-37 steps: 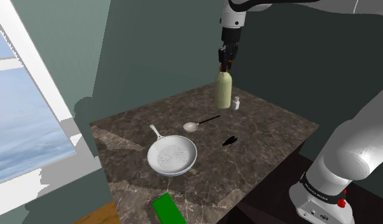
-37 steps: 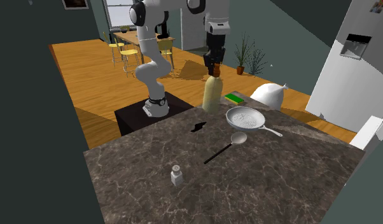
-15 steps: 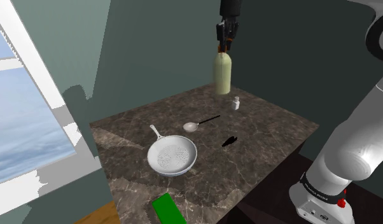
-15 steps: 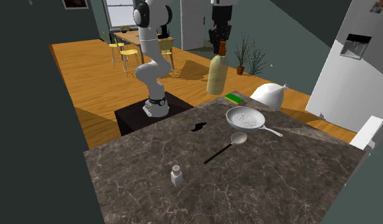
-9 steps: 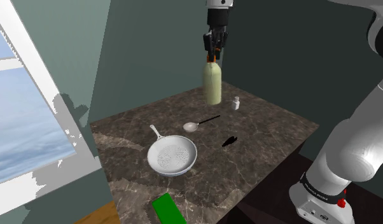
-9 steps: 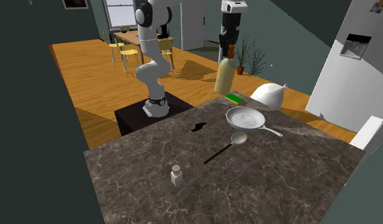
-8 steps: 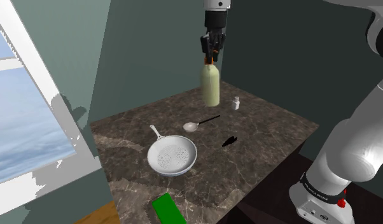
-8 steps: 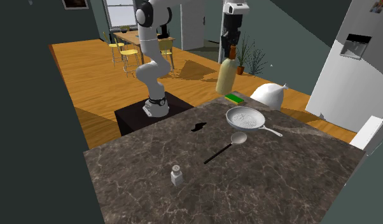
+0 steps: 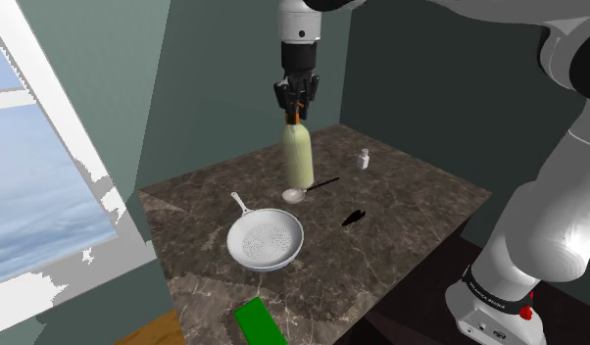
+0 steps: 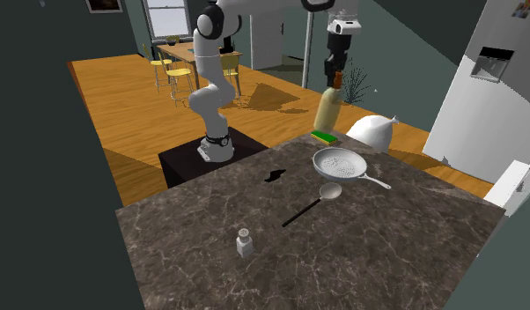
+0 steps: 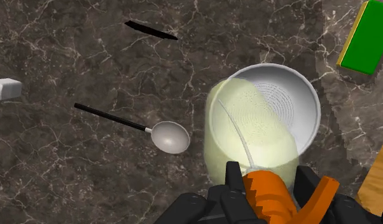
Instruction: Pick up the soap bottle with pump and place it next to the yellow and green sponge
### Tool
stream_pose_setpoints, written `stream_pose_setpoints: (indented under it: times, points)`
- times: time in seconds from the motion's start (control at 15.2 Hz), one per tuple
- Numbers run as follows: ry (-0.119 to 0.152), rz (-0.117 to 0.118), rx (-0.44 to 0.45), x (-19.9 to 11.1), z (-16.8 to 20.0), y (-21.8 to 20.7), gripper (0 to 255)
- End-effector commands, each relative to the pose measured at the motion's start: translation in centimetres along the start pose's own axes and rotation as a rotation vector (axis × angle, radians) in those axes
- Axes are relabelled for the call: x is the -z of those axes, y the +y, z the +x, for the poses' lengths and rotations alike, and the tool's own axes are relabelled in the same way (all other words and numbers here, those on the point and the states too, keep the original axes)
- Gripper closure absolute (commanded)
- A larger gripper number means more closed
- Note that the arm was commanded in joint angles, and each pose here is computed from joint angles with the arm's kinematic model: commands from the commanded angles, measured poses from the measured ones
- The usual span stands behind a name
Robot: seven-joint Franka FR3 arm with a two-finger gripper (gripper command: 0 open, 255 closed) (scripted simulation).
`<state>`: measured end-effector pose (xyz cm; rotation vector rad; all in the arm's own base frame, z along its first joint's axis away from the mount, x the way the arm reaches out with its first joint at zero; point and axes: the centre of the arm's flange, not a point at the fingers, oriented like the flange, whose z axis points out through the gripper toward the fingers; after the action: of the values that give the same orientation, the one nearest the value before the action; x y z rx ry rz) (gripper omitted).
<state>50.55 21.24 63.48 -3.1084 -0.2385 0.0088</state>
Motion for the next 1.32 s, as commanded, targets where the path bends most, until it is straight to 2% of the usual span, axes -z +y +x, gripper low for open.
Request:
stream_pose_setpoints:
  times: [0.0,1.25]
  points:
    - [0.001,0.0,-0.001,-1.1,0.6,-2.3,255]
    - [0.001,0.0,-0.001,-11.4,4.8,-24.8,255]
